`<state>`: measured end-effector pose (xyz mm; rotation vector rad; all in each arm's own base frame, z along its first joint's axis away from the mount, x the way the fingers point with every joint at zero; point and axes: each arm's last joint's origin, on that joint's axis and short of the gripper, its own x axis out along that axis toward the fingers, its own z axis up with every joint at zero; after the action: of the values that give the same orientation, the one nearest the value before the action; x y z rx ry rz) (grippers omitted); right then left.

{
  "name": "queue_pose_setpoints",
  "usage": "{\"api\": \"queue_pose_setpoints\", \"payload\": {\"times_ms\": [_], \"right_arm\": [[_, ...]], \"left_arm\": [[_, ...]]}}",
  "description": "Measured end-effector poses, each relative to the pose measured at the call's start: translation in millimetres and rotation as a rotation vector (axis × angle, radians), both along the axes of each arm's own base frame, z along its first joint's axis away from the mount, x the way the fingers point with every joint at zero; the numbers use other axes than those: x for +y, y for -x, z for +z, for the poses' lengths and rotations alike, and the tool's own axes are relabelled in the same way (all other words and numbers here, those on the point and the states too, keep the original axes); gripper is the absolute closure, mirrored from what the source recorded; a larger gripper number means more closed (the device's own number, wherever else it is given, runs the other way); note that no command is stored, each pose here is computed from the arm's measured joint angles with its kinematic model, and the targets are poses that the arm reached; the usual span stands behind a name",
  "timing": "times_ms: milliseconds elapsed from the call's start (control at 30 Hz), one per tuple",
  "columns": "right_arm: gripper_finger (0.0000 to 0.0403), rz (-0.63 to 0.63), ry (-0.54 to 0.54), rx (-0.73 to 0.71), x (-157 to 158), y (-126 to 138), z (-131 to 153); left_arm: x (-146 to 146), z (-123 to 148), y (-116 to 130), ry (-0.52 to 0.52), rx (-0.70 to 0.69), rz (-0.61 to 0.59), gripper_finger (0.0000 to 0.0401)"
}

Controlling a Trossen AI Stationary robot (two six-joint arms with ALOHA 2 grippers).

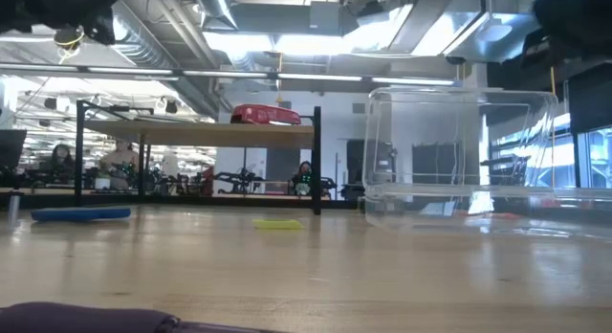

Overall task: Pack school essentials
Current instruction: Put the blue scissors into the supply box

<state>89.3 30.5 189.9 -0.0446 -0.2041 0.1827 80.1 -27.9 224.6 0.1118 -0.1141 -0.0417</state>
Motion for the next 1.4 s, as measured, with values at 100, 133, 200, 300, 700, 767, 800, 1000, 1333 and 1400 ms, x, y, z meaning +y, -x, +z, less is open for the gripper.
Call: {"api": "queue_pose_setpoints", "payload": {"times_ms": [100, 133, 200, 300, 700, 767, 800, 1000, 1333, 1400], "right_arm": [[0.0382, -0.028, -0.031, -0.014, -2.3, 3.3, 13.3], [0.0382, -0.028, -0.03, -0.013, -3.0, 4.8, 18.5], [0.0382, -0.036, -0.034, -0.004, -4.6, 8.2, 30.0], [0.0382, -0.113, -0.062, 0.06, -9.0, 12.8, 46.6], [0.0382, -0.295, -0.168, 0.301, -16.4, 17.8, 113.2], [0.0382, -0.302, -0.178, 0.357, -14.8, 14.2, 120.5], [0.0382, -0.308, -0.183, 0.392, -14.1, 12.4, 124.0], [0.0382, -0.348, -0.231, 0.563, -9.1, 0.5, 145.6], [0.0382, -0.34, -0.239, 0.711, -2.2, -12.8, 170.7], [0.0382, -0.337, -0.219, 0.71, -1.8, -13.7, 171.8]], "left_arm": [[-0.8, 15.6, -1.1, -0.037, 0.069, -0.003, 0.0401], [-1.2, 21.9, -1.8, -0.046, 0.086, -0.003, 0.0401], [-2.0, 32.6, -4.2, -0.062, 0.129, 0.01, 0.0401], [-2.7, 45.6, -9.0, -0.056, 0.206, 0.07, 0.0401], [-12.2, 86.3, -34.1, -0.01, 0.401, 0.187, 0.0401], [-13.2, 90.7, -39.2, 0.013, 0.451, 0.208, 0.0401], [-14.2, 92.7, -42.2, 0.027, 0.477, 0.21, 0.0401], [-17.2, 101.5, -59.2, 0.134, 0.607, 0.253, 0.0401], [-17.2, 110.3, -82.6, 0.209, 0.717, 0.242, 0.0401], [-15.5, 110.3, -84.2, 0.215, 0.715, 0.253, 0.0401]]}}
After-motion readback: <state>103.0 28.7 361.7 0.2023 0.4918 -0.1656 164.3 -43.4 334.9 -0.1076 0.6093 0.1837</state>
